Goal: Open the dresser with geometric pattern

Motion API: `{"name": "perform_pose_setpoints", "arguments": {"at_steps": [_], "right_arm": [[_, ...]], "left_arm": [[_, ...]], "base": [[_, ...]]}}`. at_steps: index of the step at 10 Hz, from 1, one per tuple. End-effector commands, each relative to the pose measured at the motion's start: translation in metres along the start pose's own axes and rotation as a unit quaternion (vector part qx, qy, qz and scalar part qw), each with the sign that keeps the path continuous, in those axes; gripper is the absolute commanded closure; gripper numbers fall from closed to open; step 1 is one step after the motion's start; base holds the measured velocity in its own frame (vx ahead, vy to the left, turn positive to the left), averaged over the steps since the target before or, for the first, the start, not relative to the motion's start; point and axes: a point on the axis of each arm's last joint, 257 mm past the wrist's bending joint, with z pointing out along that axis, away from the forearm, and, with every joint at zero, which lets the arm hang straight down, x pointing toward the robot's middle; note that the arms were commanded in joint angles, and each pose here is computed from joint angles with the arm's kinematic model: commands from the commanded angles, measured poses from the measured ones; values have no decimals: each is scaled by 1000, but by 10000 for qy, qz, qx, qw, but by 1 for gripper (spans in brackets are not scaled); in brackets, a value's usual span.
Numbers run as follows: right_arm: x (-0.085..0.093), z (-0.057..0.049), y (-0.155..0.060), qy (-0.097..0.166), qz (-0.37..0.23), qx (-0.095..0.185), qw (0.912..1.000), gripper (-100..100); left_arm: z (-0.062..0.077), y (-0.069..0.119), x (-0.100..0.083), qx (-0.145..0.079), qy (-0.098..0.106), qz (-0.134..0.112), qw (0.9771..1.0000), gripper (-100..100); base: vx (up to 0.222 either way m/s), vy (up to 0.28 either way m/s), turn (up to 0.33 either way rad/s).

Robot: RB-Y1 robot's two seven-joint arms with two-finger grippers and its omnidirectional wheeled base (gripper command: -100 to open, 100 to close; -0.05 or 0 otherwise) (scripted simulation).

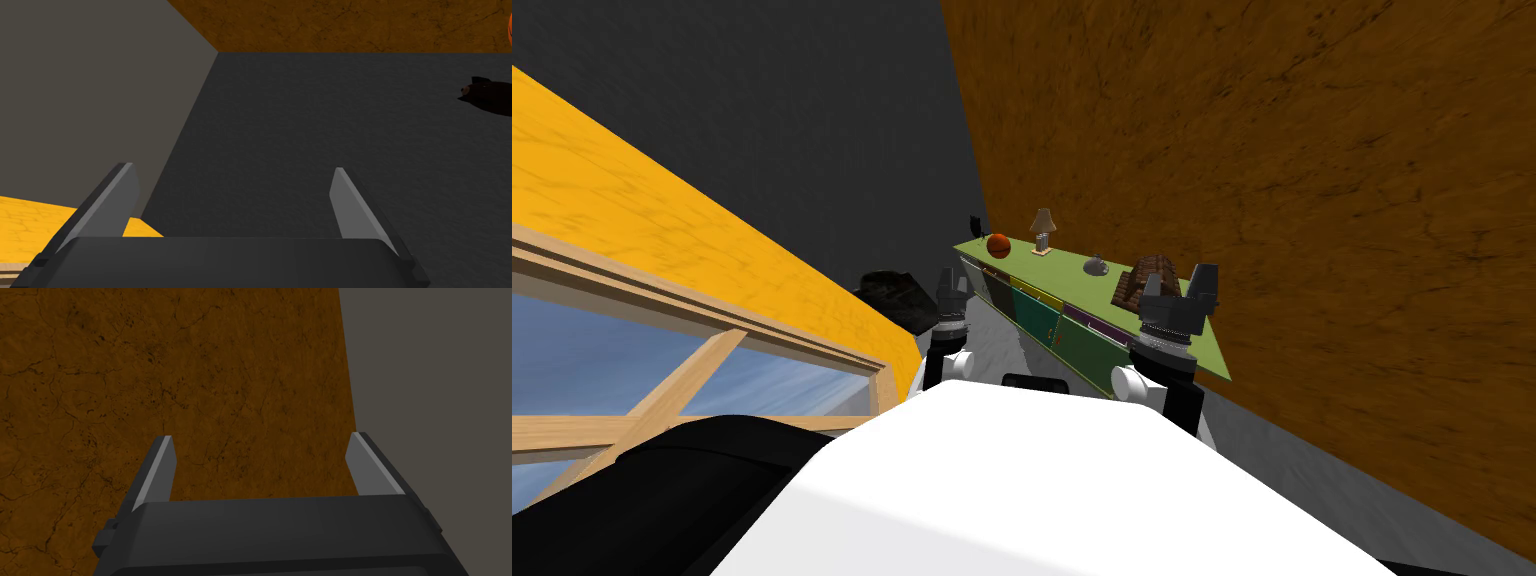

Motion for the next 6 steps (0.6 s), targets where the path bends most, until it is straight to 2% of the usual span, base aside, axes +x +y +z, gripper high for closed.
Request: {"name": "perform_pose_setpoints", "arguments": {"at_steps": [1, 6], "right_arm": [[0, 0, 0, 0, 0, 0, 10000, 0], [0, 0, 0, 0, 0, -2, 10000, 0]], "left_arm": [[0, 0, 0, 0, 0, 0, 10000, 0], [0, 0, 0, 2, 0, 0, 10000, 0]], "base": [[0, 0, 0], [0, 0, 0]]}}
